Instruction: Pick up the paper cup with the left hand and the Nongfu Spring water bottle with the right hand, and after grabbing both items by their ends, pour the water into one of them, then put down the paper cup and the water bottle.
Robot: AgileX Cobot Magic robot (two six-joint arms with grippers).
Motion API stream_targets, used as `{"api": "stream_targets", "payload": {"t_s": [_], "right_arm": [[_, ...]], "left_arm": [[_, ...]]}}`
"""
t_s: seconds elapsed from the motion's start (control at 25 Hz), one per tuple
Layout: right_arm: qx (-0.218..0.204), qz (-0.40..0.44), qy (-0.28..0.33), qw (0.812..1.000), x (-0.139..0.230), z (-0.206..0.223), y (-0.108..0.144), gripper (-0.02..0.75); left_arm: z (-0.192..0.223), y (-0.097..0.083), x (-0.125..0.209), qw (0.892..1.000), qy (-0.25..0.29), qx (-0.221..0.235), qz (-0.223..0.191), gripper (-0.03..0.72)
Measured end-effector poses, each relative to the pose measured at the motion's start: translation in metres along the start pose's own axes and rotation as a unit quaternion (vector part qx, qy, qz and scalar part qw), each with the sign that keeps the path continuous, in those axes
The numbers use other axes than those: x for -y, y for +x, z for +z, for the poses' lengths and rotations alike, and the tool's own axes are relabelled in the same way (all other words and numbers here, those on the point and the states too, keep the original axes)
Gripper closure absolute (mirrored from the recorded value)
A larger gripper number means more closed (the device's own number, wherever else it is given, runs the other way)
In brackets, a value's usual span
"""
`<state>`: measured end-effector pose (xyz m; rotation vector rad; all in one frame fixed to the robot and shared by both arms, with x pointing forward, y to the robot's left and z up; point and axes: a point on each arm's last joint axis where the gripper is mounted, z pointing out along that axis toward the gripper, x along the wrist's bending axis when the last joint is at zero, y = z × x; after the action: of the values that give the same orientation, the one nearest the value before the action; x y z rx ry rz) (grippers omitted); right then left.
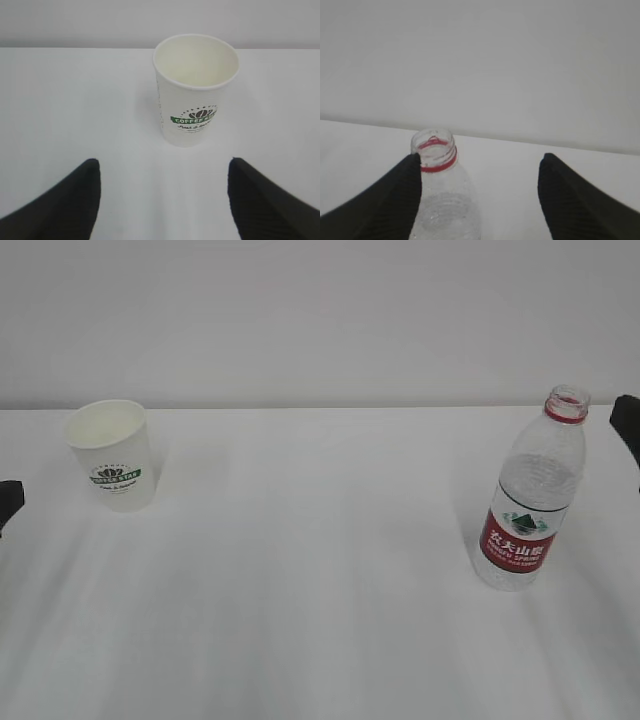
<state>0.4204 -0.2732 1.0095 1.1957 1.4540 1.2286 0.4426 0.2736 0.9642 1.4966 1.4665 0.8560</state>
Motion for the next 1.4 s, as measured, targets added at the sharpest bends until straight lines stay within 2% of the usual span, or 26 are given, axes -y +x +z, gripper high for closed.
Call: {"api": "stream_targets", "payload": {"t_s": [0.4, 0.72, 1.08, 1.4], "right_arm": [[-0.03, 0.008, 0.02, 0.999, 0.037, -0.008, 0.007, 0.191], [-0.034, 0.015, 0.064, 0.997, 0.057, -0.003, 0.008, 0.238], [-0.045, 0.019, 0.102, 0.994, 0.077, 0.01, 0.01, 0.241], [-0.048, 0.021, 0.126, 0.991, 0.087, 0.013, 0.011, 0.242]], "left_arm": [[0.016, -0.01, 0.018, 0.999, 0.043, 0.019, 0.014, 0.149], [0.03, -0.017, 0.035, 0.997, 0.072, 0.03, 0.024, 0.157], [0.034, -0.022, 0.045, 0.996, 0.07, 0.048, 0.042, 0.16], [0.011, -0.019, 0.063, 0.997, 0.014, 0.06, 0.046, 0.16]]}}
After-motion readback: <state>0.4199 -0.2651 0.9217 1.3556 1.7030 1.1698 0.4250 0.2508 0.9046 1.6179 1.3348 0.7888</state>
